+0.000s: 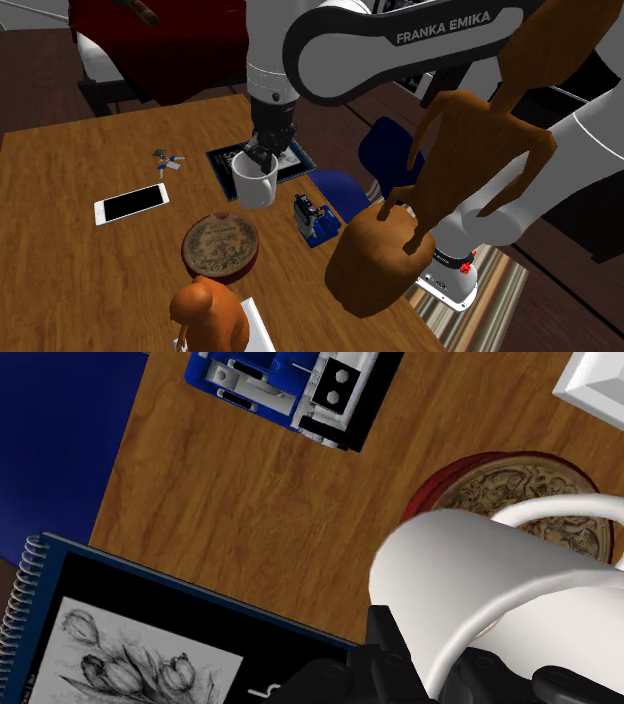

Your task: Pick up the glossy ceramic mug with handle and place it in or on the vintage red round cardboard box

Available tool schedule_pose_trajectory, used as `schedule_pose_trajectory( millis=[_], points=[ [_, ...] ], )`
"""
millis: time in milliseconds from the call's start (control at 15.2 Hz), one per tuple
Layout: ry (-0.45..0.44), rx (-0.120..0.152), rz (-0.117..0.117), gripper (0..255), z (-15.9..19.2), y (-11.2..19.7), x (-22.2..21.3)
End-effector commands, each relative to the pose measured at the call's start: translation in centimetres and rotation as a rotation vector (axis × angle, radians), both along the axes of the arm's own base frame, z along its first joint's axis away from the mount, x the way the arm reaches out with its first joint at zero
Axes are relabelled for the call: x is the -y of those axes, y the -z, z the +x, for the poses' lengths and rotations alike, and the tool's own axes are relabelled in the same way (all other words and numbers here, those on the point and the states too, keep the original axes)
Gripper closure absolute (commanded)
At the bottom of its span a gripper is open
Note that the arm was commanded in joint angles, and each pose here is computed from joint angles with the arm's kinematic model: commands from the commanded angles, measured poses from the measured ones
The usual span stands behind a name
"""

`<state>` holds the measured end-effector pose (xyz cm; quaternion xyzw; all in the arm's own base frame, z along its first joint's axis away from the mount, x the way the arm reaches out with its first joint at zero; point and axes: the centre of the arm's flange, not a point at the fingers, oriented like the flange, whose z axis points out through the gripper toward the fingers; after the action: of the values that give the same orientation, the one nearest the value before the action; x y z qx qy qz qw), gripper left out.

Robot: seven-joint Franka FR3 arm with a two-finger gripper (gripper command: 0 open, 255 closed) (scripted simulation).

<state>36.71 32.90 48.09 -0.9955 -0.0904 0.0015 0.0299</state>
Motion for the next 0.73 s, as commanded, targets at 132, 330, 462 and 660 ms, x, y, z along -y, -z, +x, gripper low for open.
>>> schedule_pose_trajectory(
  millis=[132,330,462,660],
  points=[
    [0.002,0.0,0.001,255,-0.8,-0.6,-5.2],
    [0.002,0.0,0.001,255,-1.3,-0.9,-9.1],
    [0.002,0.0,0.001,255,-1.5,-0.5,-10.2],
    [0.002,0.0,0.001,255,-1.5,1.1,-10.2]
  ],
)
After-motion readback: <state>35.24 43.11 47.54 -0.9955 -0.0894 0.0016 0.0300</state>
